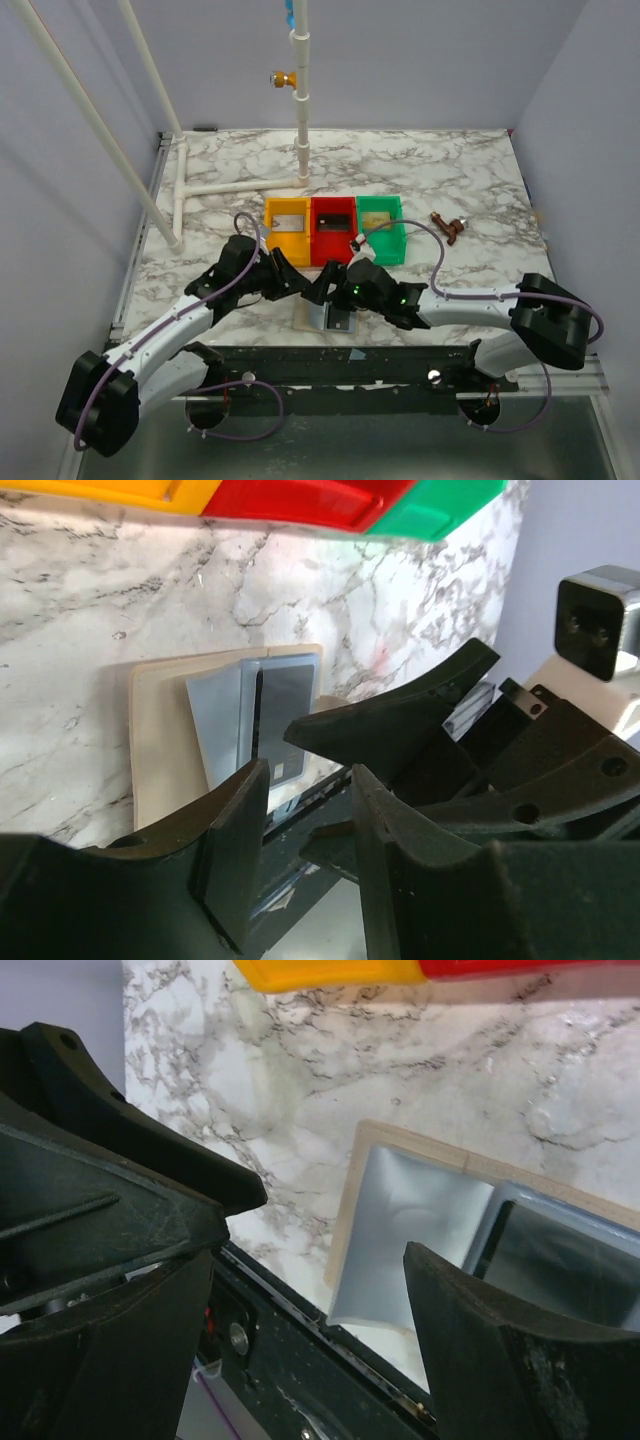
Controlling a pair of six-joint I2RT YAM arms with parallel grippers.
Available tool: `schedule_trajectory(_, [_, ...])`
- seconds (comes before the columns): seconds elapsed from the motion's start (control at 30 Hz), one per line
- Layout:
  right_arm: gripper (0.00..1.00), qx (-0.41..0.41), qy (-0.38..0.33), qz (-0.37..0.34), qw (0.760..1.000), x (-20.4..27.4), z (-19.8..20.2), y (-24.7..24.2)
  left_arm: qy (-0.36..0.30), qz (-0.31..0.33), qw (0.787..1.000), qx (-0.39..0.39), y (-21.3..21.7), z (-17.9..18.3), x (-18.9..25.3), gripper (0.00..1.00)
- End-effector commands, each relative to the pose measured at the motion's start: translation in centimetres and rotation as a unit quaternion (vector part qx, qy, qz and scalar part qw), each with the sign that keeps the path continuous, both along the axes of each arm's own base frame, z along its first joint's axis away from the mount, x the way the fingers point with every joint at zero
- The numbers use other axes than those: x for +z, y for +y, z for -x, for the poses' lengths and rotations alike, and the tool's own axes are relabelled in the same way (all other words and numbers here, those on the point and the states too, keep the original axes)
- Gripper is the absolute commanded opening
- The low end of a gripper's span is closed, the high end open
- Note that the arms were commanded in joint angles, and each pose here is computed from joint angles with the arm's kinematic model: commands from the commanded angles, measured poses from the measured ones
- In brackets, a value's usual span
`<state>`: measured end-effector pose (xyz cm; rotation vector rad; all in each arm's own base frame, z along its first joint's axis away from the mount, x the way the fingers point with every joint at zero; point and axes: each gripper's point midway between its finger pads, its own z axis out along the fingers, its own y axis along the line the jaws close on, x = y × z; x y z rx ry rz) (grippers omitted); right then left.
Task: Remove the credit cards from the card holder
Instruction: Remove the credit card from the card holder.
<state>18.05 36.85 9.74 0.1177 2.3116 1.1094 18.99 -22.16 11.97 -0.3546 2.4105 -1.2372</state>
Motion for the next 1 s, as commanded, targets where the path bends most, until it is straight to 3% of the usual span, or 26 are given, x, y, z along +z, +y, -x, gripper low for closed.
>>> schedule_trajectory(0.0, [0.80,-0.024,0.000,0.026,0.999,-1.0,0.2,-2.1,0.016,-0.023,0.998,-0.060,-1.5,1.4,-1.0,0.40])
schedule_trajectory(0.17, [0.68,-0.043,0.015,0.071,0.996,-2.7,0.8,-4.7,0.030,-0.039,0.995,-0.092,-3.1,1.5,-2.2,0.39])
schedule_trajectory(0.43, [0.41,-0.062,0.015,0.126,0.990,-4.3,0.7,-7.0,0.055,-0.077,0.987,-0.130,-4.6,1.6,-4.9,0.35])
schedule_trajectory(0.63, [0.36,-0.075,0.022,0.165,0.983,-5.4,1.1,-9.0,0.068,-0.095,0.983,-0.143,-4.7,1.6,-6.6,0.35])
schedule_trajectory(0.97, [0.21,-0.079,0.038,0.190,0.978,-7.0,1.7,-10.3,0.080,-0.062,0.979,-0.179,-6.4,2.2,-7.2,0.35])
